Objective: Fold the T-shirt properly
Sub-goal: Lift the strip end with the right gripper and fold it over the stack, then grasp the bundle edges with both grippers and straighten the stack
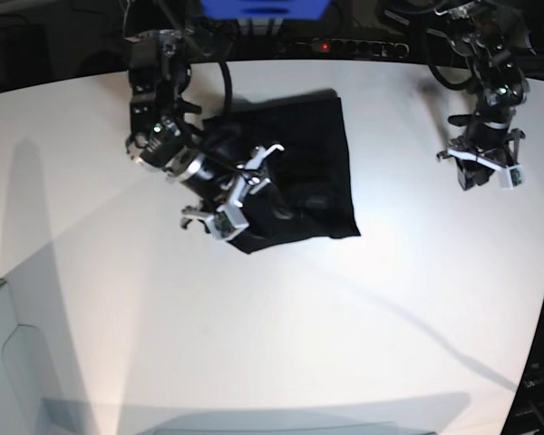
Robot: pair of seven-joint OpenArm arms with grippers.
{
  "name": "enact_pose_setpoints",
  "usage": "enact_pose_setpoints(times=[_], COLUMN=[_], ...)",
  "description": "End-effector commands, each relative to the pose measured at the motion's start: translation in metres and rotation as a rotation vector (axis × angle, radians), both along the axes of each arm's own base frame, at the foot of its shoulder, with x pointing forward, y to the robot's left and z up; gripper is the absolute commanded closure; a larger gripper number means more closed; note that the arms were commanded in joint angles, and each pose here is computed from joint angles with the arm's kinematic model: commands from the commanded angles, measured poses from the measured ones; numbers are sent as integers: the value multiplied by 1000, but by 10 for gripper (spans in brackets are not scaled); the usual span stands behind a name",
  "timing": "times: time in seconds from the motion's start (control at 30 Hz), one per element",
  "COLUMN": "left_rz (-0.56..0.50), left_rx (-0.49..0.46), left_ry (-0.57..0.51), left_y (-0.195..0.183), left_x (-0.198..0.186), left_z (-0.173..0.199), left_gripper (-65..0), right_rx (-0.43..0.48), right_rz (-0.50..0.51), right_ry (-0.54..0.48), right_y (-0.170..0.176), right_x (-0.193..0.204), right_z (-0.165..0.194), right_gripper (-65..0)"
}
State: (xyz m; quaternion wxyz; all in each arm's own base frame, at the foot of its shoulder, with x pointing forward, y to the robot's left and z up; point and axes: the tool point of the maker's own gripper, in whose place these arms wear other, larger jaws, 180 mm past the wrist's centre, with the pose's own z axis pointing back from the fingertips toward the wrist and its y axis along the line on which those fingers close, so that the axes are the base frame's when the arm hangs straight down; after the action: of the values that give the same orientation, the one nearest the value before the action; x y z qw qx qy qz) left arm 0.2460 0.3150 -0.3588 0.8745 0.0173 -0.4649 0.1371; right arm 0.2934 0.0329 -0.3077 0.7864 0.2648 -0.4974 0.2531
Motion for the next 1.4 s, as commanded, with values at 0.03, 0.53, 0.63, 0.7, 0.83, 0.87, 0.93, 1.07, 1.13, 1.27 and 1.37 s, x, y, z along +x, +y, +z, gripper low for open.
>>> enact_pose_setpoints(times=[0.03,0.53,0.63,0.7,0.83,0.87,0.93,1.07,1.13,1.27,1.37], left_rz=[-6,-2,-2,-2,0,8,20,43,64,85,72], left_rx=[26,29,29,29,39,41,53,26,-11,-89,-183], left_ry=[-43,-50,-48,-45,-56,-68,-64,-30,-33,-25,-11], left_y=[5,7,7,7,9,10,14,21,25,26,3], left_x=[5,7,6,5,5,5,2,-5,-9,-19,-30], left_z=[14,16,16,15,20,24,31,38,40,39,34], left_gripper=[-181,-181,-181,-181,-181,-181,-181,-182,-187,-286,-383], right_rx=[14,-24,-49,-65,-76,-76,-77,-53,-49,-49,-63], right_rz=[-11,334,450,506,522,497,450,368,362,357,352], right_ry=[-30,151,112,87,31,22,6,-10,-9,-4,-14], right_y=[-9,68,85,90,88,83,74,65,66,64,59], right_x=[1,-95,-111,-121,-117,-110,-97,-77,-76,-76,-73], right_z=[7,-51,-45,-41,-28,-25,-20,-11,-10,-12,-11], right_gripper=[-328,-328,-328,-331,-329,-329,-329,-331,-331,-331,-331])
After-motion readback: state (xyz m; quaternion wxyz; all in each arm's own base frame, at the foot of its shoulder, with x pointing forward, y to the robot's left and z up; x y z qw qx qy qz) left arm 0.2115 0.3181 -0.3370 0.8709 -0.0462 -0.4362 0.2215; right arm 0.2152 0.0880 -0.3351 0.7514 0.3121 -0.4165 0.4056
